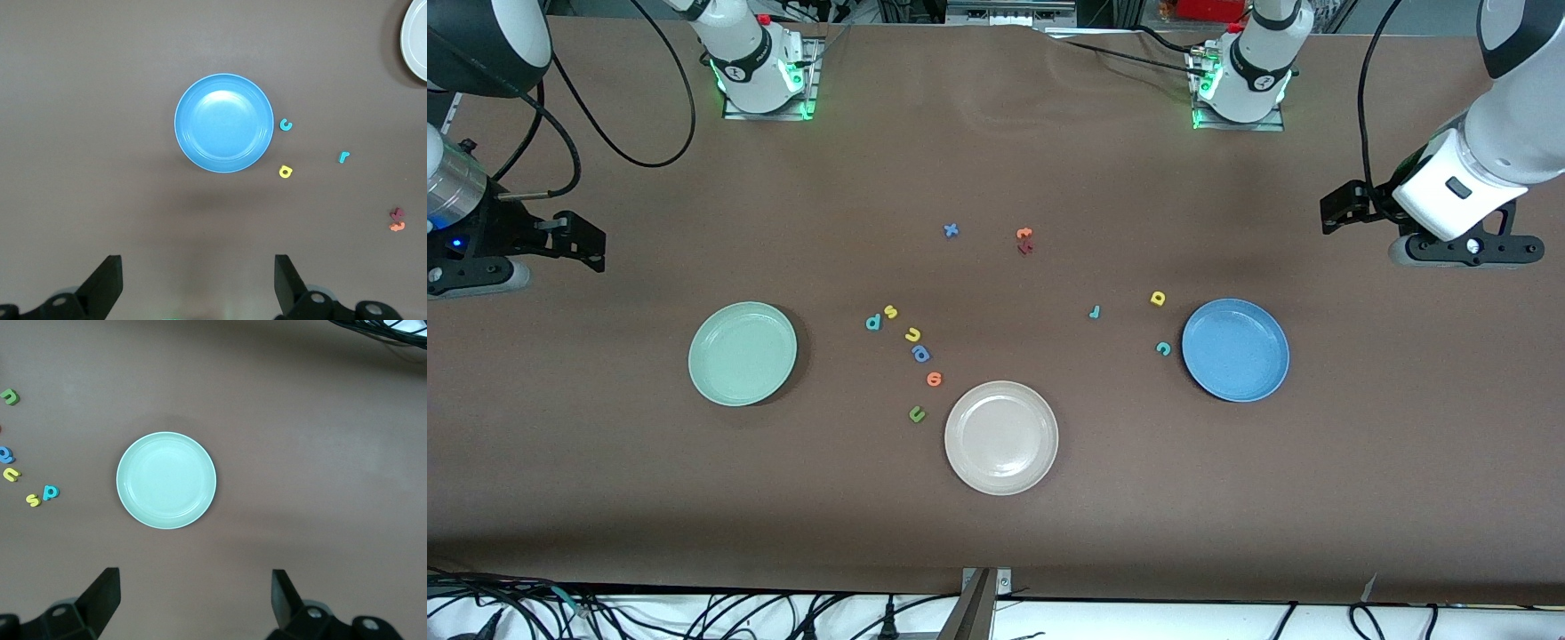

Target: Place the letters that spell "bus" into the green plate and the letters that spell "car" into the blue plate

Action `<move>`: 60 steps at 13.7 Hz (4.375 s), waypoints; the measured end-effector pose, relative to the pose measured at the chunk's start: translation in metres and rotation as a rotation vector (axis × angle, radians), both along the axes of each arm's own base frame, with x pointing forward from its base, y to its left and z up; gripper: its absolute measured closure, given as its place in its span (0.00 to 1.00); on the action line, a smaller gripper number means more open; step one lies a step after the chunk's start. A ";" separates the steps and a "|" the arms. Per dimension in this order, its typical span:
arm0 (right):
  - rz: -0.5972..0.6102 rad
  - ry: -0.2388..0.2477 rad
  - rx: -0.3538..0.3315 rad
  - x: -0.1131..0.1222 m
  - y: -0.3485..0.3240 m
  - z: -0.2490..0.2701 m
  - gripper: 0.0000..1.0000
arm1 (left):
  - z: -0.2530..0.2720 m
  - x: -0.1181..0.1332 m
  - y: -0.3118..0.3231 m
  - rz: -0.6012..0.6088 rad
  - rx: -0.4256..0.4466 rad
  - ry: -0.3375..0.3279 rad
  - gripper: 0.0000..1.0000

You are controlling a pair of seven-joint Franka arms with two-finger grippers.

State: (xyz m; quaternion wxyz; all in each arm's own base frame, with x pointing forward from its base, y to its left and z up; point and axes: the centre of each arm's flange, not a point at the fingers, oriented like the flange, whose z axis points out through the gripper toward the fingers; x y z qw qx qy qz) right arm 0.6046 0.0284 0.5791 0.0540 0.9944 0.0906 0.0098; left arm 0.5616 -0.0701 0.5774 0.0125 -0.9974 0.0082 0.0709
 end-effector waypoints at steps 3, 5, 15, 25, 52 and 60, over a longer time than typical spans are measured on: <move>0.000 0.000 0.000 0.000 0.000 0.000 0.00 | 0.000 0.000 0.000 0.000 0.000 0.001 0.00; 0.000 0.000 0.000 0.000 0.000 0.000 0.00 | 0.000 0.000 0.000 0.000 0.000 0.001 0.00; 0.000 0.000 0.000 0.000 0.000 0.000 0.00 | -0.002 0.001 0.002 0.004 0.000 0.003 0.00; -0.001 0.001 -0.001 0.000 -0.001 0.000 0.00 | -0.031 0.011 -0.008 0.000 0.001 0.052 0.00; 0.018 0.014 -0.001 0.006 0.010 -0.013 0.00 | -0.385 -0.022 -0.138 0.696 0.067 0.143 0.07; 0.006 0.015 0.040 0.021 0.051 -0.111 0.00 | -0.402 -0.037 -0.134 0.705 0.058 0.122 0.52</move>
